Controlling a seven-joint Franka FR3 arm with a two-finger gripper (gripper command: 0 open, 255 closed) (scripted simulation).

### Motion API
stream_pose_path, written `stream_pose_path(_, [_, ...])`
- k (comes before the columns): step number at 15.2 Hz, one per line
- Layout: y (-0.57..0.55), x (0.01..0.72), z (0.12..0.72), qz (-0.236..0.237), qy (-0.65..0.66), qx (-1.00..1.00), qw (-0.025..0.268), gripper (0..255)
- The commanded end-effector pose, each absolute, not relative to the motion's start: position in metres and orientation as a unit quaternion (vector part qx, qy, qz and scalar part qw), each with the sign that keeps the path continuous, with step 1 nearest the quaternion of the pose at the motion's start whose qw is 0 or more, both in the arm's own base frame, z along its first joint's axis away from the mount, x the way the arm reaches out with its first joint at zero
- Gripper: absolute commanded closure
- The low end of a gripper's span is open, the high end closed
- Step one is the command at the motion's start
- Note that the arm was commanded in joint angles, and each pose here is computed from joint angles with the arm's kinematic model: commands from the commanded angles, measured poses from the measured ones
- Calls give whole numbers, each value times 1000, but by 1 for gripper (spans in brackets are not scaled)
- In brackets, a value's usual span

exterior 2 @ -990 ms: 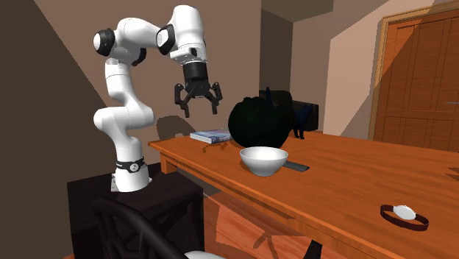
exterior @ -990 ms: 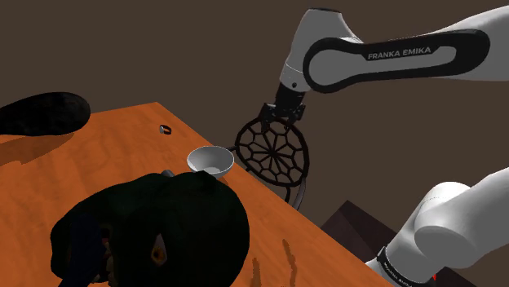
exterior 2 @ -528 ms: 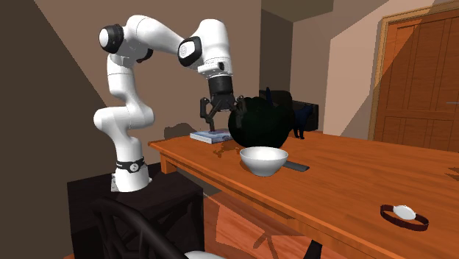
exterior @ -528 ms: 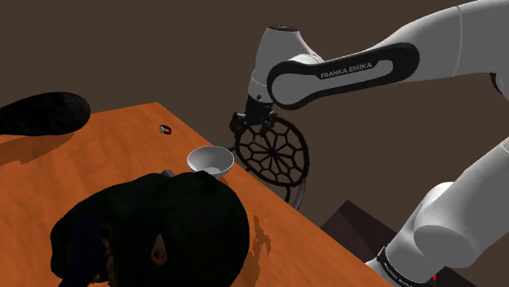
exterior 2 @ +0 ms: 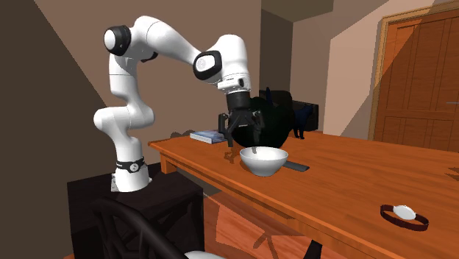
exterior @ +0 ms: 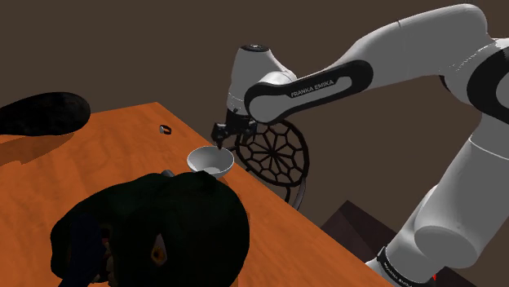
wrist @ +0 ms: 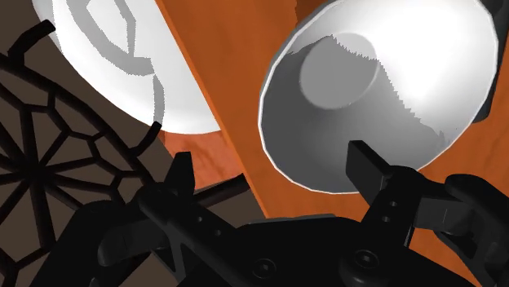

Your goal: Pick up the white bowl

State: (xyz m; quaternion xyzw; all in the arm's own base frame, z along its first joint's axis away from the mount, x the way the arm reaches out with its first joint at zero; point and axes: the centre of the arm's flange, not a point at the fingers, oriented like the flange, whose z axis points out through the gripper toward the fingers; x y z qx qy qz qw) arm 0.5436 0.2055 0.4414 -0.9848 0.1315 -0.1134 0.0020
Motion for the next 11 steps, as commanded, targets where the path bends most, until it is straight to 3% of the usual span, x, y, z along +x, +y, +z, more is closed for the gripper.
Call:
stream_pose_path(1, [205, 543, 431, -114, 132, -985, 2, 0])
stream_pose_path(5, [205, 543, 418, -114, 132, -985, 2, 0])
stream_pose_path(6, [205, 543, 419, -114, 132, -985, 2, 255])
stream_pose_path(11, [205, 542, 419, -114, 132, -985, 2, 255])
